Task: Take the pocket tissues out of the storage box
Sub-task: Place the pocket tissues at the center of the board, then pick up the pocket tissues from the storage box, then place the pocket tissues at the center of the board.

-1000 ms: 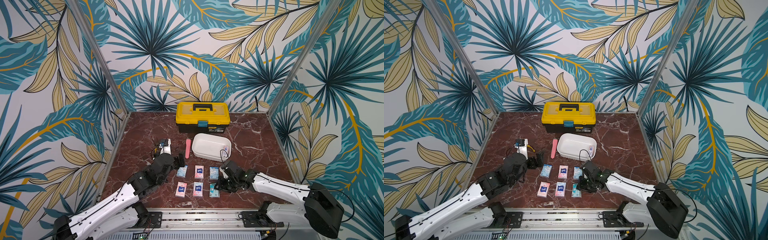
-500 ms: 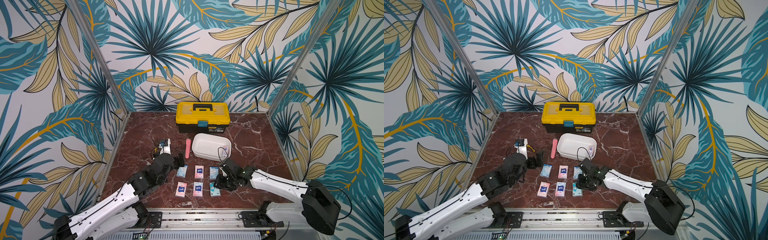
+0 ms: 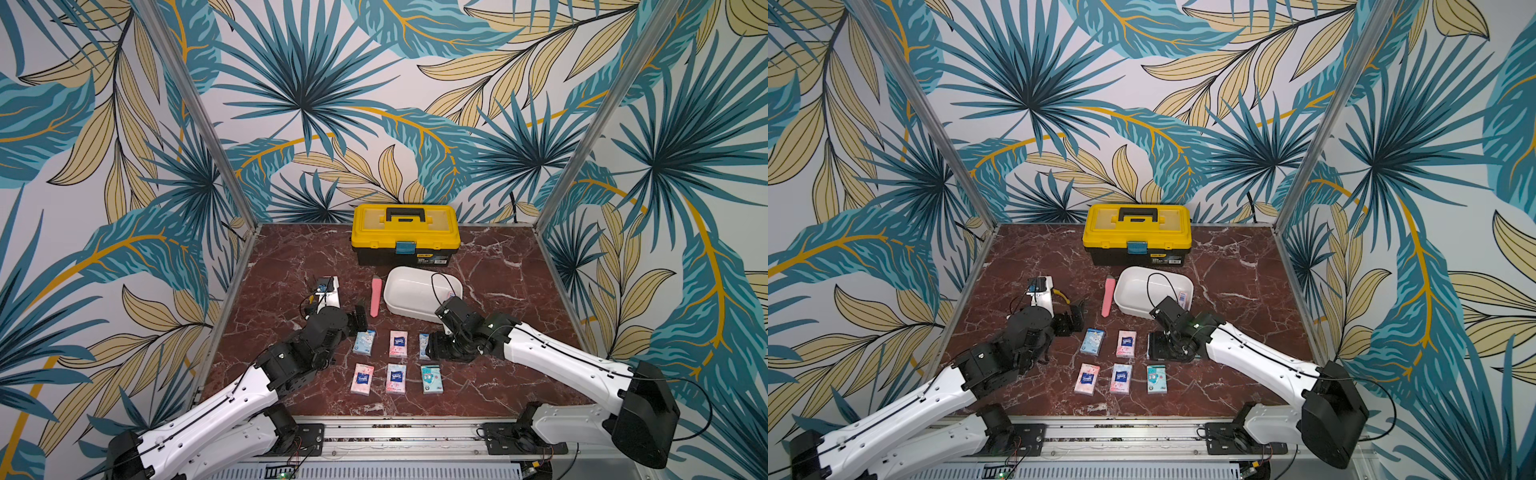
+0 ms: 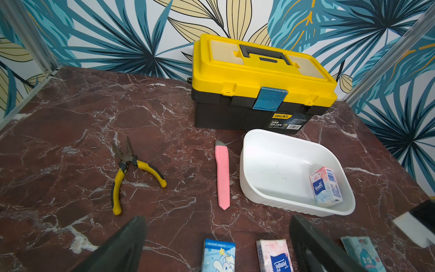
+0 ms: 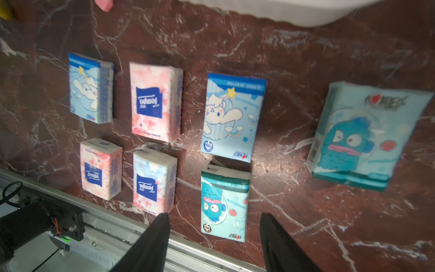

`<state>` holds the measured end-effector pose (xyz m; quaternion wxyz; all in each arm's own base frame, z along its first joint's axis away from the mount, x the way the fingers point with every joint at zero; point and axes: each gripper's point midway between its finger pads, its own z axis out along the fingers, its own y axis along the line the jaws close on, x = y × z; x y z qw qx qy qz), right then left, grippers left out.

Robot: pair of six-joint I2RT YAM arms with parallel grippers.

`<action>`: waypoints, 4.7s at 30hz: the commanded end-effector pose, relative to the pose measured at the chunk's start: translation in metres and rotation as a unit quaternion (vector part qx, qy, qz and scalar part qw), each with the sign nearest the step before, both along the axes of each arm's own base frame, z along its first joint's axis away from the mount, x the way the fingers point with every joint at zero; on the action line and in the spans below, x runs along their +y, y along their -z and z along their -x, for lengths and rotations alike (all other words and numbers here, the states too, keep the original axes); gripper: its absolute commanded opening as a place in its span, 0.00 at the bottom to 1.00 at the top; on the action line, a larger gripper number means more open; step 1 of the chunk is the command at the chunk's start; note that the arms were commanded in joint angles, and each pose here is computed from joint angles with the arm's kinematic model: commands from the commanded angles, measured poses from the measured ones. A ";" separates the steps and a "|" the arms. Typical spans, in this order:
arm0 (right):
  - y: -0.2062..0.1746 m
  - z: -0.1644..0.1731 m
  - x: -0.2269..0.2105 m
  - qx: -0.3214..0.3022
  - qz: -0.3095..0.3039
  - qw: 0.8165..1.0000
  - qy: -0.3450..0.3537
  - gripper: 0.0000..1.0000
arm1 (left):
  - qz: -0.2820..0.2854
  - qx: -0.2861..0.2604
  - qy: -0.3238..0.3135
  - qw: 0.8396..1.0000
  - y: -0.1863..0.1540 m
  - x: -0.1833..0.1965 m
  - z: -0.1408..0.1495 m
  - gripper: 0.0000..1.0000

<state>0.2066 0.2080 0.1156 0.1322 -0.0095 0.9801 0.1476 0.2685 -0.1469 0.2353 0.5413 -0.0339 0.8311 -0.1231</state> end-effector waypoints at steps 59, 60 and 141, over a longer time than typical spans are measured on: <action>0.064 -0.159 -0.066 -0.006 0.244 0.956 0.164 0.51 | -0.029 -0.015 -0.029 0.999 0.005 0.002 -0.015 1.00; 0.065 -0.158 -0.066 -0.004 0.244 0.956 0.163 0.49 | -0.029 -0.015 -0.028 0.999 0.005 0.002 -0.015 1.00; 0.047 0.053 -0.104 0.056 0.049 0.991 0.108 0.33 | 0.013 -0.031 -0.075 0.997 -0.001 0.029 -0.010 1.00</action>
